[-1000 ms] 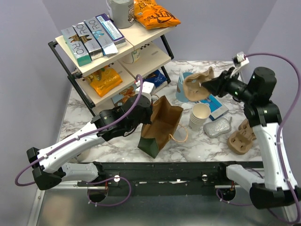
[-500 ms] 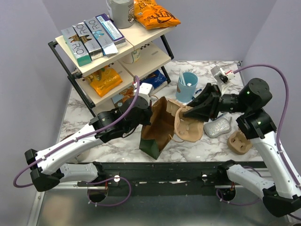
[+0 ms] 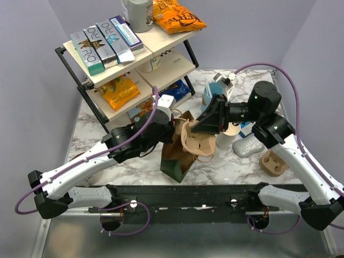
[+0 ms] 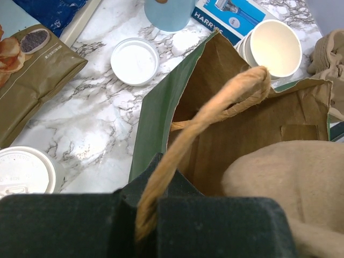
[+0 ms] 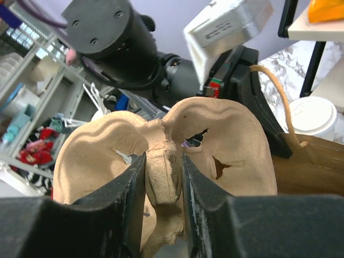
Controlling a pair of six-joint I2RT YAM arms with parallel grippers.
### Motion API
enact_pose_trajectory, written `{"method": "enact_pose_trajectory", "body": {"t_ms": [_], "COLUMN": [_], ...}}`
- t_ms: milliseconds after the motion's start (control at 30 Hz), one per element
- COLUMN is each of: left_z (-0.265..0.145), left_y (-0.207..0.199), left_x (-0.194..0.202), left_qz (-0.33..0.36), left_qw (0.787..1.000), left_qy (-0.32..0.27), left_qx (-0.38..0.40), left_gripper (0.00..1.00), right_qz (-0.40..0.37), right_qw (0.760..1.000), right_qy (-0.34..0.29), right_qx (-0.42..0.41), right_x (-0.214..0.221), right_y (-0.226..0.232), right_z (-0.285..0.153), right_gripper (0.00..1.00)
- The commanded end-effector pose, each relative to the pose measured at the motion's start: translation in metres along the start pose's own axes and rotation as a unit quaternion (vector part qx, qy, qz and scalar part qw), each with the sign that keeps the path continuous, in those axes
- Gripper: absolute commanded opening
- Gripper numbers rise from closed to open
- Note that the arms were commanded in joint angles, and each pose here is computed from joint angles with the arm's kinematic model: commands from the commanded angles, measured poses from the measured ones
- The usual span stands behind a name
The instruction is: Pack the takeout coffee
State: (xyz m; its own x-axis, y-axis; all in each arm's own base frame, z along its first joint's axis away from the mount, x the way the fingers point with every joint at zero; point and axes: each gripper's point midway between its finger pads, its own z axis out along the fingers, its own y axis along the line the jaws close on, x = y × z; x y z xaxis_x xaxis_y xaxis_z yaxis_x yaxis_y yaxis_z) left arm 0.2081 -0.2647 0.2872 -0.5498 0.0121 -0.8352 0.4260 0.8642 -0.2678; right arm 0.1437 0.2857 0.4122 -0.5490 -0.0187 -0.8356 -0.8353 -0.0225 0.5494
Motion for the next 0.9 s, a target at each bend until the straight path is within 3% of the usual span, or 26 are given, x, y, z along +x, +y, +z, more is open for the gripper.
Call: {"method": "enact_pose_trajectory", "body": {"t_ms": [0,400,567,867], "left_z": [-0.006,-0.009,-0.010,-0.016], "left_y": [-0.002,0.000,-0.003,-0.003], "left_x": [-0.007,-0.004,-0.003,-0.002], "left_qz": [-0.022,-0.029,-0.025,-0.028], "left_qw": [1.000,0.999,0.999,0.999], "left_qy": [-0.016,-0.018,-0.016,-0.017], "left_qx": [0.008,0.012,0.021,0.030], "left_gripper": [0.00,0.00,0.00,0.00], "right_qz": [0.070,0.104,0.113,0.075], "right_qw": [0.997,0.991,0.982,0.977], "right_qy": [-0.008,-0.006,-0.007,0.015], "right_qx": [0.035,0.085,0.151,0.201], "right_x": [0.005,0.027,0.033,0.047], "right_y": [-0.015,-0.042,-0.073,-0.100], "right_z": [0.004,0.003,0.001,-0.003], "right_gripper": [0.36,0.36,0.36,0.36]}}
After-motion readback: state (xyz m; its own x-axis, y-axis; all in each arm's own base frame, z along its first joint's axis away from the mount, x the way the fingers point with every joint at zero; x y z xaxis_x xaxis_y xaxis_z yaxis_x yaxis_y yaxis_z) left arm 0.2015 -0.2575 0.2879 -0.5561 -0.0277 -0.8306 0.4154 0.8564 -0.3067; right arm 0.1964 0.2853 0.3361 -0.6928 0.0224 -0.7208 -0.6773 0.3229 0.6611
